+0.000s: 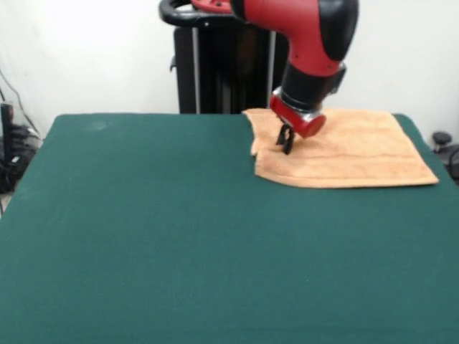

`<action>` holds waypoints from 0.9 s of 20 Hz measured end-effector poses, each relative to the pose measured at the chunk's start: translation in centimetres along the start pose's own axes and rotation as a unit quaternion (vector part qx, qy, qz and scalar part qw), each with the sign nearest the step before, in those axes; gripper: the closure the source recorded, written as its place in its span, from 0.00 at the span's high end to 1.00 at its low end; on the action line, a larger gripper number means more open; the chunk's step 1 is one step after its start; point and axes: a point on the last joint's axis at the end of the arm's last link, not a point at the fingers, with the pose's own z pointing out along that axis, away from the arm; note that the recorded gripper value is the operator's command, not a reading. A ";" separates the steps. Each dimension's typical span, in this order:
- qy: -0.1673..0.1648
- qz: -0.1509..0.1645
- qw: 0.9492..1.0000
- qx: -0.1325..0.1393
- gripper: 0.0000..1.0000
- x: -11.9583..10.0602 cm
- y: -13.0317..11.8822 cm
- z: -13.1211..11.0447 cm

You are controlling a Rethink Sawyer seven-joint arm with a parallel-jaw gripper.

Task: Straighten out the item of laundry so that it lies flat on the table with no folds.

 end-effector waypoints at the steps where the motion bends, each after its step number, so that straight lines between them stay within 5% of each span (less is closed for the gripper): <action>1: -0.005 0.001 1.000 0.001 0.00 -0.5 0.0 0.1; 10: -0.085 0.024 0.996 0.004 0.00 -9.3 0.0 -0.1; 18: -0.116 0.036 0.993 -0.015 0.00 -17.5 -0.2 -0.3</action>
